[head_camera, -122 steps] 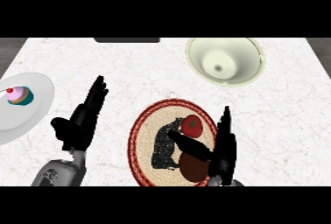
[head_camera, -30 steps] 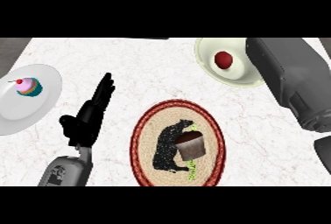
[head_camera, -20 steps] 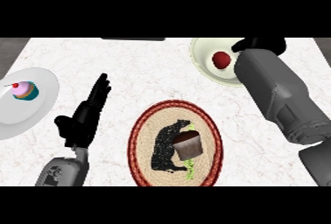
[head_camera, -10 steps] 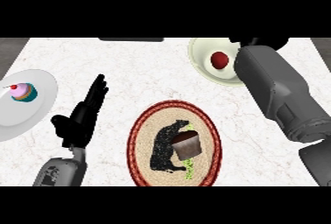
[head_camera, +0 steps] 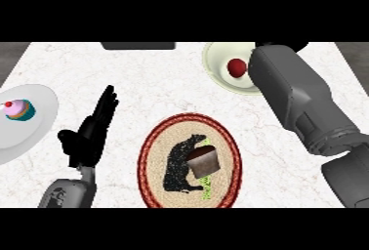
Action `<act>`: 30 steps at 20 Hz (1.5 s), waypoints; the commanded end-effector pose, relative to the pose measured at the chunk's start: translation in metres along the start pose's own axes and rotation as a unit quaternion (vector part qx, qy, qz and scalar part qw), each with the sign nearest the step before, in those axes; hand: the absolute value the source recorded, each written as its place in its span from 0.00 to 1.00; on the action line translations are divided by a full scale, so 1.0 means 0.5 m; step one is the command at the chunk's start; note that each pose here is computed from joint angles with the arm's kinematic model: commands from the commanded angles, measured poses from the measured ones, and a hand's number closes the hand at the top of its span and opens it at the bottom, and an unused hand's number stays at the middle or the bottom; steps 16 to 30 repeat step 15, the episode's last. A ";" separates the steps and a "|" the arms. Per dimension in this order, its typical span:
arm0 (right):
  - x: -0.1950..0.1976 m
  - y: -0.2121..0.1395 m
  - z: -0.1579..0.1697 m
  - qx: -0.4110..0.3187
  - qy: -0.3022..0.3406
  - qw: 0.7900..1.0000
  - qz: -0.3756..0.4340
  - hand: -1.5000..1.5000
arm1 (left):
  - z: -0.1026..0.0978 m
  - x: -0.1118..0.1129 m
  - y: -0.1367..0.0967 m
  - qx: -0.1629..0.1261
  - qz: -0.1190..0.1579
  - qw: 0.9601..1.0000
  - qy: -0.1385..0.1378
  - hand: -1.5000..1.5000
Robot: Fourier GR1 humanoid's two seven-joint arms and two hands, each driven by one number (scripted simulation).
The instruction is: Pick the tomato from the placemat and place it in the bowl
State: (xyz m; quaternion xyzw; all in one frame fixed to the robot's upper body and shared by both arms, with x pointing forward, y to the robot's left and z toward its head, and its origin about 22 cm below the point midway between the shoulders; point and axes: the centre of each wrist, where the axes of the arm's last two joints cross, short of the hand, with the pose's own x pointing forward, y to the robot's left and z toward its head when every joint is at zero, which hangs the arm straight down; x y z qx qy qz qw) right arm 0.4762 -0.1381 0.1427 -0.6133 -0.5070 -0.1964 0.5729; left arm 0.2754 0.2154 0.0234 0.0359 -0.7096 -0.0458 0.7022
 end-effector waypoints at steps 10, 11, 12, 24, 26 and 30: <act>-0.019 0.020 0.178 0.066 0.032 0.992 -0.105 0.00 | 0.029 -0.029 0.036 0.020 -0.004 1.000 0.014 0.50; 0.012 0.012 0.170 0.060 0.025 0.991 -0.118 0.00 | 0.001 0.003 0.027 0.018 0.000 1.000 0.011 0.50; -0.020 0.019 0.178 0.068 0.031 0.991 -0.110 0.00 | 0.011 -0.029 0.025 0.026 0.005 1.000 0.014 0.50; -0.042 0.024 0.187 0.073 0.026 0.992 -0.103 0.00 | 0.018 -0.013 0.020 0.026 -0.002 1.000 0.007 0.50; -0.042 0.024 0.187 0.073 0.026 0.992 -0.103 0.00 | 0.018 -0.013 0.020 0.026 -0.002 1.000 0.007 0.50; -0.042 0.024 0.187 0.073 0.026 0.992 -0.103 0.00 | 0.018 -0.013 0.020 0.026 -0.002 1.000 0.007 0.50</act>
